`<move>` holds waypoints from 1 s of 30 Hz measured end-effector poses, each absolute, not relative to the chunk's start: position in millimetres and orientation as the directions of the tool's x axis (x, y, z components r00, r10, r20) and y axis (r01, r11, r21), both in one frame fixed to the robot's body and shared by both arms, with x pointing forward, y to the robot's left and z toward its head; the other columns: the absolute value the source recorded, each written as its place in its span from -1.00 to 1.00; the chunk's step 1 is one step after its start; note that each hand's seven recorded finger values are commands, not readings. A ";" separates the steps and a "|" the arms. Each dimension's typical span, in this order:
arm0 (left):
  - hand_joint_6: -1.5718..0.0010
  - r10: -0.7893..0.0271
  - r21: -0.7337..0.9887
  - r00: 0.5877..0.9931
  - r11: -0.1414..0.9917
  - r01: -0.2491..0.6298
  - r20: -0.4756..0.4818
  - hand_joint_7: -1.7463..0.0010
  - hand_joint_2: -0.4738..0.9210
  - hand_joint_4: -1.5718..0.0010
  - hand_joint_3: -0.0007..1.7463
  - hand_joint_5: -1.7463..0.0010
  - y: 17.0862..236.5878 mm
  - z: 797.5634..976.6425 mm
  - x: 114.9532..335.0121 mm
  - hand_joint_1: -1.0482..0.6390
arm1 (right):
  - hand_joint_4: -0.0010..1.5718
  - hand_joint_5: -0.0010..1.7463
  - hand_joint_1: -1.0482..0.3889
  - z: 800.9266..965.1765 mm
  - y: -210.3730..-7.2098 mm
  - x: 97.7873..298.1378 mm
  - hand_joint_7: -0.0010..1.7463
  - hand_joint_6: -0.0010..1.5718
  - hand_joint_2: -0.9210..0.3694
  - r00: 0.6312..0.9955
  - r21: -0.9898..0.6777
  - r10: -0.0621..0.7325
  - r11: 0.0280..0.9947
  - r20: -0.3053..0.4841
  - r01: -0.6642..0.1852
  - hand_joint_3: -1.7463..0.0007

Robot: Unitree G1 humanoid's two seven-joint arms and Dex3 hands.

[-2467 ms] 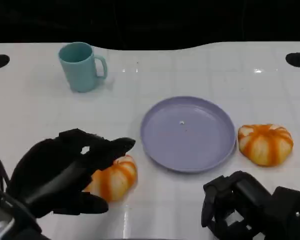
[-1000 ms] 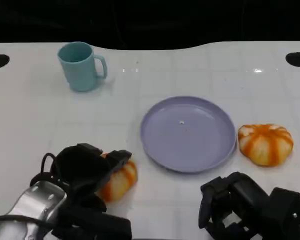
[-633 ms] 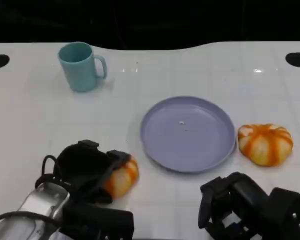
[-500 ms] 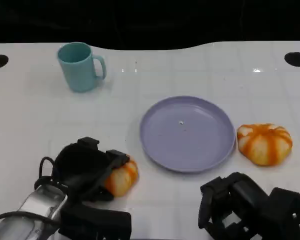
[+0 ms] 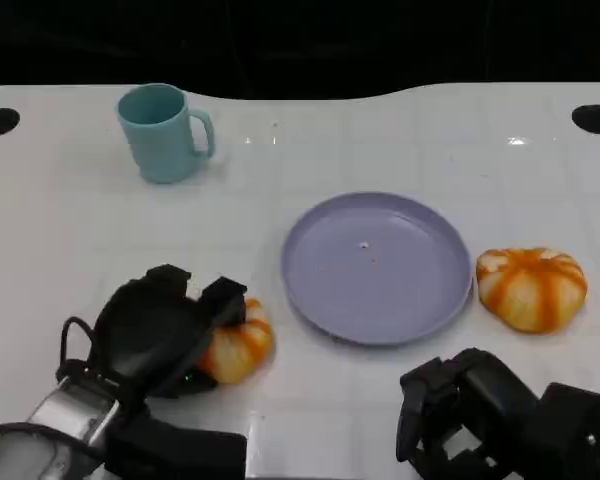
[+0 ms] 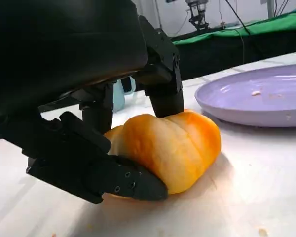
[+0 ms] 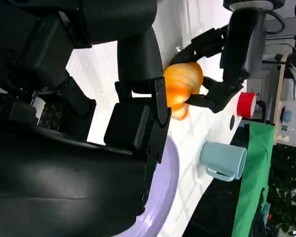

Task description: Grasp the bread from the table and place it into the plate.

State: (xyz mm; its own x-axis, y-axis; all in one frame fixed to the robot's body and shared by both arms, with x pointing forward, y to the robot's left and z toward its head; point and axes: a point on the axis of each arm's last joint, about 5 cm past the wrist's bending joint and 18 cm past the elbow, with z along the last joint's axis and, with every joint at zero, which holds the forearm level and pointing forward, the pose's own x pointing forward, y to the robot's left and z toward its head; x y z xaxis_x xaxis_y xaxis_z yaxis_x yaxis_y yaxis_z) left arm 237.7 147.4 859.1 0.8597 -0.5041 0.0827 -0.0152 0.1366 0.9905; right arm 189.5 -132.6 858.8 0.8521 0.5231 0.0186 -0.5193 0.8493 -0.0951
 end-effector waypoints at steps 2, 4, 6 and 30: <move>0.17 -0.507 0.990 0.857 0.141 -0.020 0.090 -0.80 0.67 0.03 -0.13 -1.00 148.4 860.7 238.6 -0.08 | 0.97 0.48 -1.00 858.0 -132.8 189.3 0.21 1.00 0.21 0.850 -0.096 0.526 0.848 0.022 -0.522 -0.53; 0.16 -0.511 0.989 0.854 0.144 -0.027 0.098 -0.80 0.66 0.03 -0.12 -1.00 149.0 862.1 238.9 -0.08 | 0.97 0.48 -1.00 857.6 -133.0 189.2 0.21 1.00 0.21 0.850 -0.094 0.526 0.848 0.020 -0.522 -0.53; 0.14 -0.514 0.987 0.850 0.154 -0.040 0.115 -0.83 0.63 0.00 -0.07 -1.00 148.3 864.8 239.4 -0.08 | 0.96 0.49 -1.00 857.6 -133.2 189.2 0.21 1.00 0.21 0.851 -0.090 0.524 0.849 0.021 -0.521 -0.54; 0.26 -0.513 0.895 0.765 0.405 -0.185 0.390 -1.00 0.59 -0.02 -0.08 -1.00 134.1 905.7 238.0 -0.09 | 0.97 0.50 -1.00 856.9 -136.4 188.1 0.23 1.00 0.29 0.856 -0.086 0.516 0.854 0.017 -0.513 -0.58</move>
